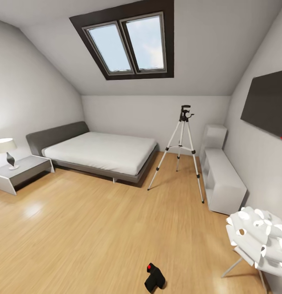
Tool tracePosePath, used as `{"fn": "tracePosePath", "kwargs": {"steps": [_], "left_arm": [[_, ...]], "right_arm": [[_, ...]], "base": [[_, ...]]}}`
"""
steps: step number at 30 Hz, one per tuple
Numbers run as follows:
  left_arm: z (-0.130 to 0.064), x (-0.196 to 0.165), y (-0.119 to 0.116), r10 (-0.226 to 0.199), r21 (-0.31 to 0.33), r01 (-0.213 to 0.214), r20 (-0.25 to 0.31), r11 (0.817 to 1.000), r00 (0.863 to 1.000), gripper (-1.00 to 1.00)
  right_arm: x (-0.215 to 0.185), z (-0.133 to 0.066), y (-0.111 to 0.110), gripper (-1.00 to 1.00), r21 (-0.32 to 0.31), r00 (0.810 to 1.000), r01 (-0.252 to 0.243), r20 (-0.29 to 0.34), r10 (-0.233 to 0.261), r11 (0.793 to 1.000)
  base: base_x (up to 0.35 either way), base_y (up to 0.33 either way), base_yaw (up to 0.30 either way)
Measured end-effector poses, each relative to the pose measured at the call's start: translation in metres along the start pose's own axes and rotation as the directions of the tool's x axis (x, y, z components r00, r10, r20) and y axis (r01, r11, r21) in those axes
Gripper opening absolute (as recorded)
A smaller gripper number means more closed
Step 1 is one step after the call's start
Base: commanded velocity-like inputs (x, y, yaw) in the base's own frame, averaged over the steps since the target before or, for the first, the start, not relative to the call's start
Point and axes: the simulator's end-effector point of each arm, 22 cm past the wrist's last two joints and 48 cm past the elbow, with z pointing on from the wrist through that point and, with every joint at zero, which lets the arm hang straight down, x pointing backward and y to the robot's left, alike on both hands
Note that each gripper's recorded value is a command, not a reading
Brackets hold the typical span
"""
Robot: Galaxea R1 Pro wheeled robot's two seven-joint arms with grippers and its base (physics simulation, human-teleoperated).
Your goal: Attach the digital camera to the camera tripod in the bedroom.
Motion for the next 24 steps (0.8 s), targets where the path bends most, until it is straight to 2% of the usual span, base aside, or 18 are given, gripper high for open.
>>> {"fn": "tracePosePath", "kwargs": {"steps": [15, 24], "left_arm": [[0.0, 0.0, 0.0002, 0.0, 0.0, 0.0, 0.0, 1.0, 1.0, 1.0], [0.0, -0.0001, 0.0004, -0.006, -0.001, 0.006, 0.0, 1.0, 1.0, 1.0]], "right_arm": [[-0.0002, 0.0, 0.0011, 1.0, -0.001, 1.0, 0.001, 0.001, -0.001, 1.0], [0.0, 0.0, 0.0014, 1.0, -0.002, 1.0, 0.001, 0.0, -0.001, 1.0]], "base": [[0.134, -0.237, 0.0], [0.032, -0.058, 0.0]]}}
